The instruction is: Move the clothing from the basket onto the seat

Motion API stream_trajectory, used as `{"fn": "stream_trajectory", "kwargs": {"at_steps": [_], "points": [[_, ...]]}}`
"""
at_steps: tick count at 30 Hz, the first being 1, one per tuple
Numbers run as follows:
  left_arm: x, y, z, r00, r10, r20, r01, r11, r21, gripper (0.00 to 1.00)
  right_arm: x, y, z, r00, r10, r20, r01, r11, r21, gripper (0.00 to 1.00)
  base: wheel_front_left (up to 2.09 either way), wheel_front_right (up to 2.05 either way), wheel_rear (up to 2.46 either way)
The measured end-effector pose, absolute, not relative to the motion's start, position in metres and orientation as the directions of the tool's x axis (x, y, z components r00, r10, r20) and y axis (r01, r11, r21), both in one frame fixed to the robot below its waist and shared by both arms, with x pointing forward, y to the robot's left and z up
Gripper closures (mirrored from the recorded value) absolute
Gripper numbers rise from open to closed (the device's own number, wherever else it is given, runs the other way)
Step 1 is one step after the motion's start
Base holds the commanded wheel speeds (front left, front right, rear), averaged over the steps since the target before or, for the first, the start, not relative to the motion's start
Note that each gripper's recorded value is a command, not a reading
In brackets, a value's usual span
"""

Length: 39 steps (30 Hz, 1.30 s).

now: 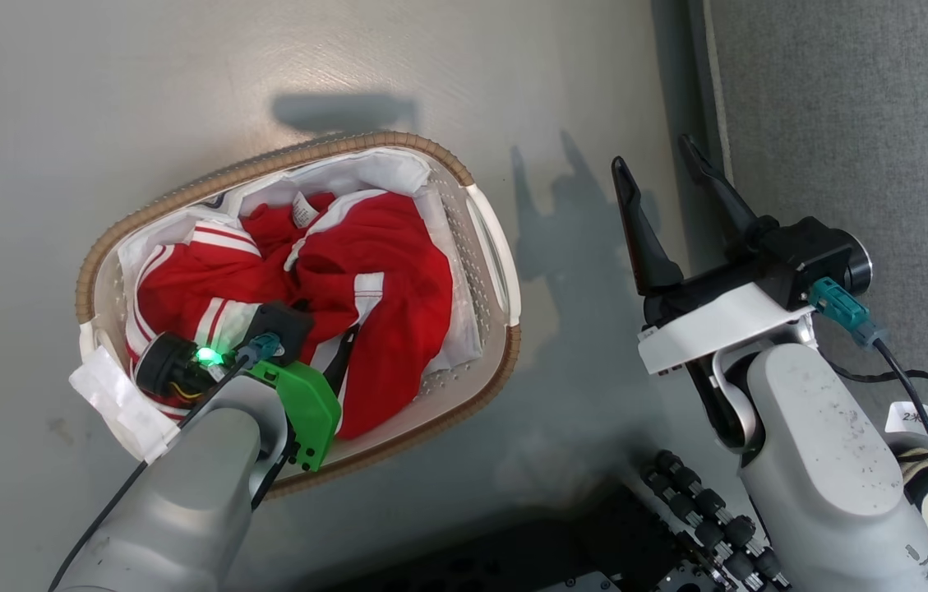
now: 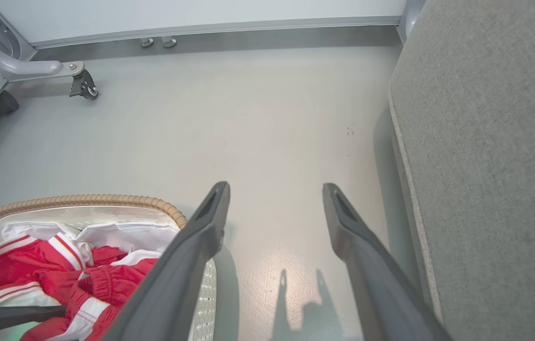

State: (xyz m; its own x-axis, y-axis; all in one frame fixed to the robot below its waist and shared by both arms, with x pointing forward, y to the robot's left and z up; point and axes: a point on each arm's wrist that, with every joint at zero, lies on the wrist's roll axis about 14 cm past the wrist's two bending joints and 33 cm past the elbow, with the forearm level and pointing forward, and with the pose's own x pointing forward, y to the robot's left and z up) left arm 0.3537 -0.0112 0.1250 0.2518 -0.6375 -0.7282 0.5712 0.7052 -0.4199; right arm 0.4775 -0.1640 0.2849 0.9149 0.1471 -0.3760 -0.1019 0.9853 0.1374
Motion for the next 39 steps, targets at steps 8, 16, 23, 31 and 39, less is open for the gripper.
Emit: {"fn": "stream_trajectory", "kwargs": {"at_steps": [8,16,23,31,39], "points": [[0.339,-0.026,0.118,0.195,-0.664,-0.722,0.575,0.674,-0.464,0.00,0.471,-0.166,0.277,0.906,0.143,-0.399,-0.088,0.984,0.152,0.00,0.00,0.00,0.00],[0.331,-0.045,0.123,0.152,-0.708,-0.690,0.584,0.627,-0.515,0.32,0.467,-0.166,0.274,0.899,0.141,-0.413,-0.077,0.983,0.168,0.00,0.00,0.00,0.00],[0.326,-0.039,0.123,0.120,-0.707,-0.697,0.601,0.610,-0.516,1.00,0.467,-0.167,0.277,0.902,0.139,-0.410,-0.073,0.982,0.173,0.00,0.00,0.00,0.00],[0.349,-0.035,0.140,0.172,-0.718,-0.675,0.612,0.615,-0.498,1.00,0.471,-0.172,0.291,0.916,0.122,-0.382,-0.062,0.985,0.164,0.00,0.00,0.00,0.00],[0.379,-0.037,0.183,0.294,-0.736,-0.610,0.603,0.638,-0.479,1.00,0.468,-0.170,0.316,0.930,0.123,-0.345,-0.078,0.987,0.143,0.00,0.00,0.00,0.00]]}}
